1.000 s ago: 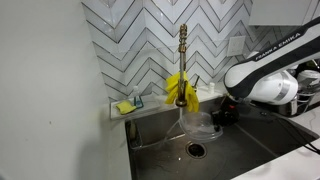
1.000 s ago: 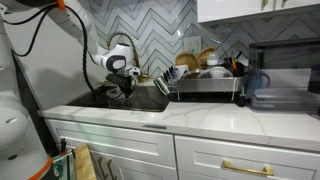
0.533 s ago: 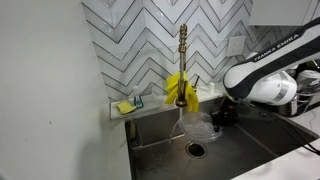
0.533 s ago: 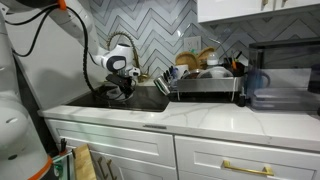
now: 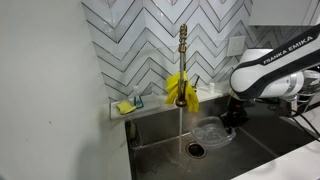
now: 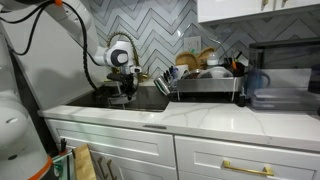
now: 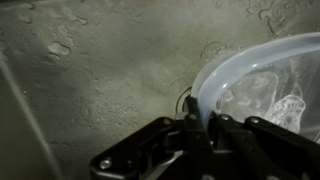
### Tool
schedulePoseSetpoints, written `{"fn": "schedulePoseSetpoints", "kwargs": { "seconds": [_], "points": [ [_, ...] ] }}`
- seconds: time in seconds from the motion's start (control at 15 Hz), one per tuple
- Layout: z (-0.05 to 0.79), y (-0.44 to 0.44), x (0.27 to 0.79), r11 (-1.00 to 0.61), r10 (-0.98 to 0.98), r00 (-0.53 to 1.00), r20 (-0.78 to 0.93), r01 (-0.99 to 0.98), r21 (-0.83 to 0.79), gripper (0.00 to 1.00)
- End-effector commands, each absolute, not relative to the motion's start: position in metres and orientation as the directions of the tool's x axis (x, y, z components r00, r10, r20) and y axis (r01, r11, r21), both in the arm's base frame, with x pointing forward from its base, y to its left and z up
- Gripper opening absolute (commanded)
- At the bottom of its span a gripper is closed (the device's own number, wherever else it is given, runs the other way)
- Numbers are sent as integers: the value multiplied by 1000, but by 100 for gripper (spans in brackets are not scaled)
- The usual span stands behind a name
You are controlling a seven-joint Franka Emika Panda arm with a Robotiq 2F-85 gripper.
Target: Turn the faucet on then rinse the container under it then close the the faucet
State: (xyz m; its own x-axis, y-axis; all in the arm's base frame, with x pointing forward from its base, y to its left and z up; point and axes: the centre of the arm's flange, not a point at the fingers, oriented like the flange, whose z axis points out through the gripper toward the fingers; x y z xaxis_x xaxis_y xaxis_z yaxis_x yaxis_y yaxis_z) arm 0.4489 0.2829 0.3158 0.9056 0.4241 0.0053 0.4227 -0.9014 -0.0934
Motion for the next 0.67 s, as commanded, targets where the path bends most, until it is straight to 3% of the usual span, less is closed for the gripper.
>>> {"fn": "schedulePoseSetpoints", "kwargs": {
  "seconds": [0.0, 0.6],
  "points": [
    [347, 276, 450, -892, 447, 894, -36, 448, 58, 1],
    [420, 289, 463, -688, 598, 801, 20, 500, 526, 1]
  ]
}}
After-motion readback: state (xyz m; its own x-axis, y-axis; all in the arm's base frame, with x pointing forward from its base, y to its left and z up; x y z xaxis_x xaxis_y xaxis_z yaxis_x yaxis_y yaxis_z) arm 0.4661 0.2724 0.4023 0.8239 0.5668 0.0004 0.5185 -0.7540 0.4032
